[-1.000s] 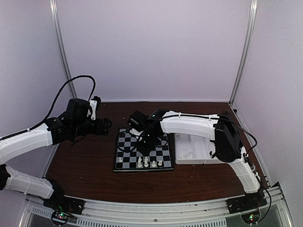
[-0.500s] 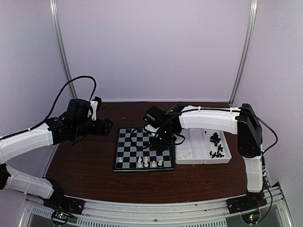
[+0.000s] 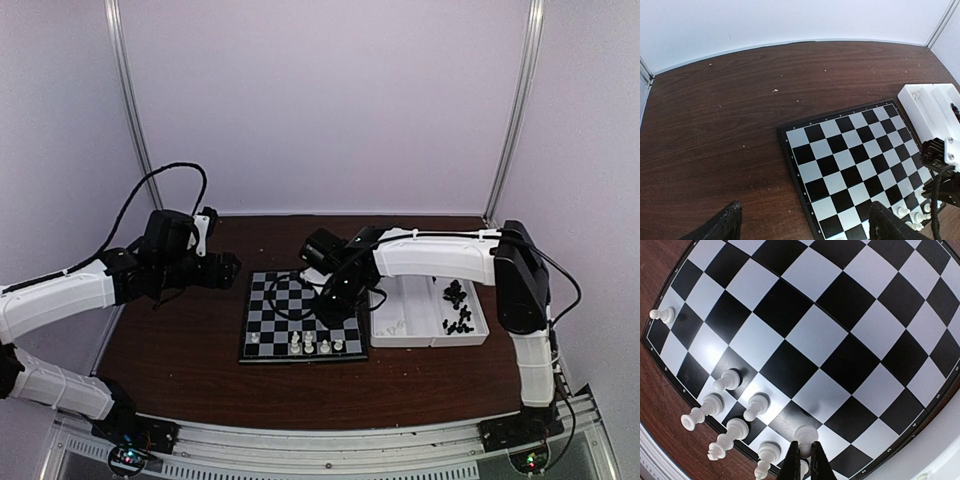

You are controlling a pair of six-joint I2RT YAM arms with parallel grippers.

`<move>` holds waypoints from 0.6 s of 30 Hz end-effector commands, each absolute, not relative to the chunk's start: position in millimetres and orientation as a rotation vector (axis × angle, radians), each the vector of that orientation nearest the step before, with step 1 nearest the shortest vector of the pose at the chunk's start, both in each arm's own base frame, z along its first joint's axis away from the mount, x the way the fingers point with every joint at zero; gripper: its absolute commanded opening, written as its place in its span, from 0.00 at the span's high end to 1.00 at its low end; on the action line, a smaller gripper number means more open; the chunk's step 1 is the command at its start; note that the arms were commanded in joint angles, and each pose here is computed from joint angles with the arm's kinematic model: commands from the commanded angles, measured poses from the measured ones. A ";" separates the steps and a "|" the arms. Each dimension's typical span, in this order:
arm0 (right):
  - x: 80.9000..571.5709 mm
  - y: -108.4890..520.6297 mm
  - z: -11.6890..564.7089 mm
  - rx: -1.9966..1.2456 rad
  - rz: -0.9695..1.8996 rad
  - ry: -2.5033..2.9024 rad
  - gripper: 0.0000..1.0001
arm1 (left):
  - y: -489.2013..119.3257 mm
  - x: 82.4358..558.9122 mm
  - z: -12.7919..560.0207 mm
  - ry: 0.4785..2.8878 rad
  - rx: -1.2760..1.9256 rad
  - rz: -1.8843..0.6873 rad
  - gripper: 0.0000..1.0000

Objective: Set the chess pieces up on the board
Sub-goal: Place the chess piece on the chessboard.

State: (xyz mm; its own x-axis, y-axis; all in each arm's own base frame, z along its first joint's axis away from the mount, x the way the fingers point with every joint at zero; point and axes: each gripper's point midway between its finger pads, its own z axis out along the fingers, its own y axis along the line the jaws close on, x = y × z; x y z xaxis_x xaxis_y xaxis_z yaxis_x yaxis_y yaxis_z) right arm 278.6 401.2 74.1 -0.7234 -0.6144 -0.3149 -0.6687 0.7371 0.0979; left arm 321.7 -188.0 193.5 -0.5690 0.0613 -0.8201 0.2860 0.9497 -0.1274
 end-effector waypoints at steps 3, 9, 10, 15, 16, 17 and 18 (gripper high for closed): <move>275.5 412.9 67.0 -1.028 0.335 2.686 0.95 | -188.7 325.8 207.0 2.133 0.229 -0.325 0.12; 274.4 413.1 62.9 -1.035 0.322 2.695 0.95 | -189.1 326.3 207.0 2.132 0.230 -0.325 0.12; 273.8 413.8 63.0 -1.037 0.325 2.695 0.95 | -189.2 326.5 206.9 2.132 0.230 -0.325 0.12; 270.2 413.9 62.8 -1.051 0.326 2.698 0.95 | -189.2 326.5 206.2 2.134 0.230 -0.324 0.12; 269.6 413.8 62.8 -1.053 0.323 2.699 0.95 | -189.4 326.7 206.1 2.134 0.229 -0.325 0.12; 269.2 413.7 63.0 -1.054 0.323 2.699 0.95 | -189.4 326.6 205.2 2.136 0.230 -0.324 0.12; 268.5 413.5 62.9 -1.056 0.323 2.701 0.95 | -189.7 326.7 205.7 2.135 0.230 -0.326 0.12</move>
State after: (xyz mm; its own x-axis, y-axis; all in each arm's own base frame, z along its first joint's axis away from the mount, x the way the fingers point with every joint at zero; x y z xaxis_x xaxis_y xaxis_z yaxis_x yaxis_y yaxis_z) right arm 270.8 408.7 61.1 -0.7203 -0.6319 -0.2863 -0.6805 0.7237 0.1146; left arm 321.6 -188.0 193.4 -0.5691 0.0615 -0.8199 0.2857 0.9498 -0.1271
